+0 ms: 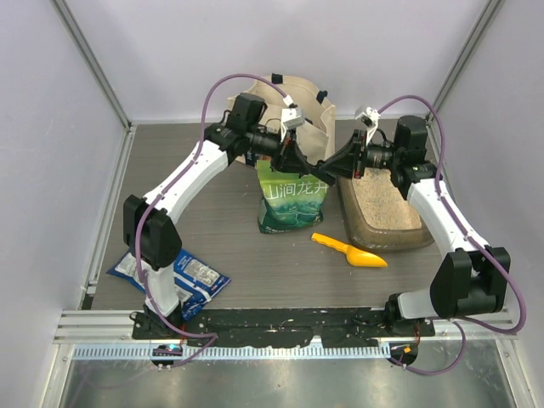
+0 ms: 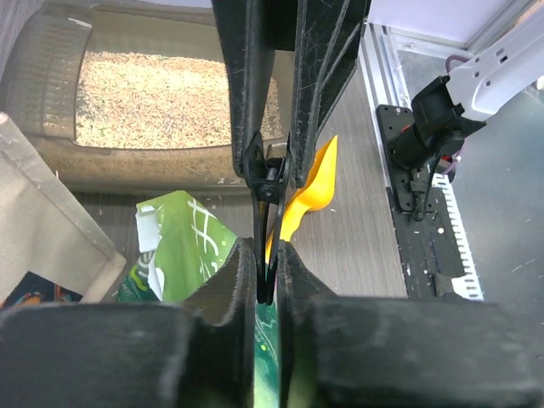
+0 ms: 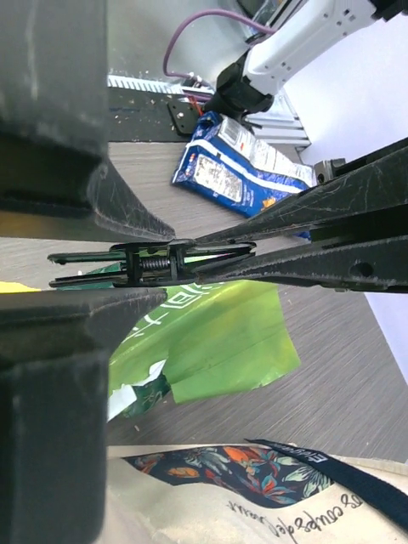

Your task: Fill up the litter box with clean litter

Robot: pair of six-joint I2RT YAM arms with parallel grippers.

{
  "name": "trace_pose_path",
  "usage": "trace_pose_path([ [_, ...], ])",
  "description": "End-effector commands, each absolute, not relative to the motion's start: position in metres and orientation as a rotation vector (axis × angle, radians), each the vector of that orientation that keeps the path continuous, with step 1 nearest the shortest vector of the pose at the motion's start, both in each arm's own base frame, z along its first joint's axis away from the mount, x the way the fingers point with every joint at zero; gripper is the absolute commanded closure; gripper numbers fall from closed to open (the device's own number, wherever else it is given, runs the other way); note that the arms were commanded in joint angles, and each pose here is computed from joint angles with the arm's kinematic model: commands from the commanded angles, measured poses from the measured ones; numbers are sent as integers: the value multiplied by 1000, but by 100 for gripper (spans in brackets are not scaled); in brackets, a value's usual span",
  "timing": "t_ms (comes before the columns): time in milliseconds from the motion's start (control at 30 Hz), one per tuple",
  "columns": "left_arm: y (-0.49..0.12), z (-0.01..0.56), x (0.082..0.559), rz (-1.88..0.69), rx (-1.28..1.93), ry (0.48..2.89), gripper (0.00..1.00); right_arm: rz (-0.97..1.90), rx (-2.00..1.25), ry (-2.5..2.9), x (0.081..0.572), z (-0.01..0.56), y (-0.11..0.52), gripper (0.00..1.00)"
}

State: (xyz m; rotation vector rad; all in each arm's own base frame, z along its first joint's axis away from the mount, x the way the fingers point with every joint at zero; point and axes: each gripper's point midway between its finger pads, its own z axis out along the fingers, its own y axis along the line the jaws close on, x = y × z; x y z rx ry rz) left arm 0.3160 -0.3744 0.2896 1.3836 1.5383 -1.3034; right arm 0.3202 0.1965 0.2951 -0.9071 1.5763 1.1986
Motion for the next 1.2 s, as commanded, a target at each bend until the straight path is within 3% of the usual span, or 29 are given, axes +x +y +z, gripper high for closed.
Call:
trace_pose_path([
  [0,-376,302,322,-1295,1360,1517,71,1217,-937,1499,322,319,202,88],
  [33,-377,303,325,-1284,1346,1529,61,1220,-935,1500,322,319,202,97],
  [67,-376,301,328,-1263,1335,1541,50,1223,-934,1500,322,320,202,99],
  [100,-376,301,330,-1249,1331,1541,47,1229,-933,1503,322,320,202,98],
  [167,-376,299,331,-1236,1325,1545,40,1254,-924,1516,321,320,203,98],
  [367,-364,304,353,-1106,1259,1549,36,1194,-857,1556,337,324,189,98],
  [500,-341,310,377,-971,1213,1518,38,974,-923,1638,350,303,162,99],
  [667,-344,293,354,-1064,1359,1497,51,835,-1148,1647,355,282,150,98],
  [1167,-360,243,341,-1000,1534,1461,49,920,-1453,1640,353,234,145,99],
])
